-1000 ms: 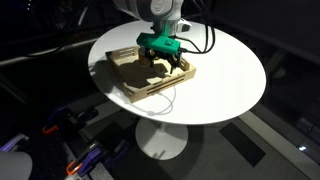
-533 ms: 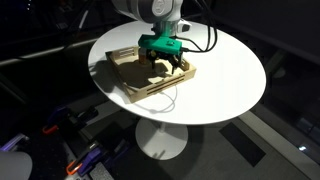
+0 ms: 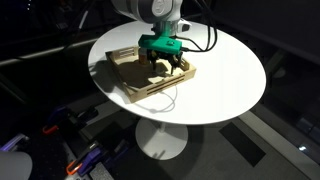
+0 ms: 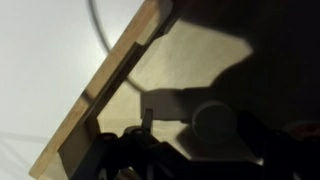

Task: Put the lid on top of the white bottle

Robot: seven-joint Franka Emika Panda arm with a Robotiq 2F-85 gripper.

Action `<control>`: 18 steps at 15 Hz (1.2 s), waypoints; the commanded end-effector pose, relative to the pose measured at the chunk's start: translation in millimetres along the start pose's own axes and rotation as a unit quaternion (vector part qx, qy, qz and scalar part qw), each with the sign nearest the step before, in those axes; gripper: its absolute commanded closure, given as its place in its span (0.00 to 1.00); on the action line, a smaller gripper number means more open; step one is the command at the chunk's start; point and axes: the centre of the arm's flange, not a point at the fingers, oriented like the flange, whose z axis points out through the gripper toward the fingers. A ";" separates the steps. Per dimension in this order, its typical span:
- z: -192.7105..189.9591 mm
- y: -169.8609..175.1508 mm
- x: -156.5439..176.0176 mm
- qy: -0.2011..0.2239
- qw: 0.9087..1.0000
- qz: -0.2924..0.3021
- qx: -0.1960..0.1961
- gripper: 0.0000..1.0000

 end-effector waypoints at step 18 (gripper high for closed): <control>-15.3 -2.6 7.1 0.003 1.000 0.000 -0.017 0.81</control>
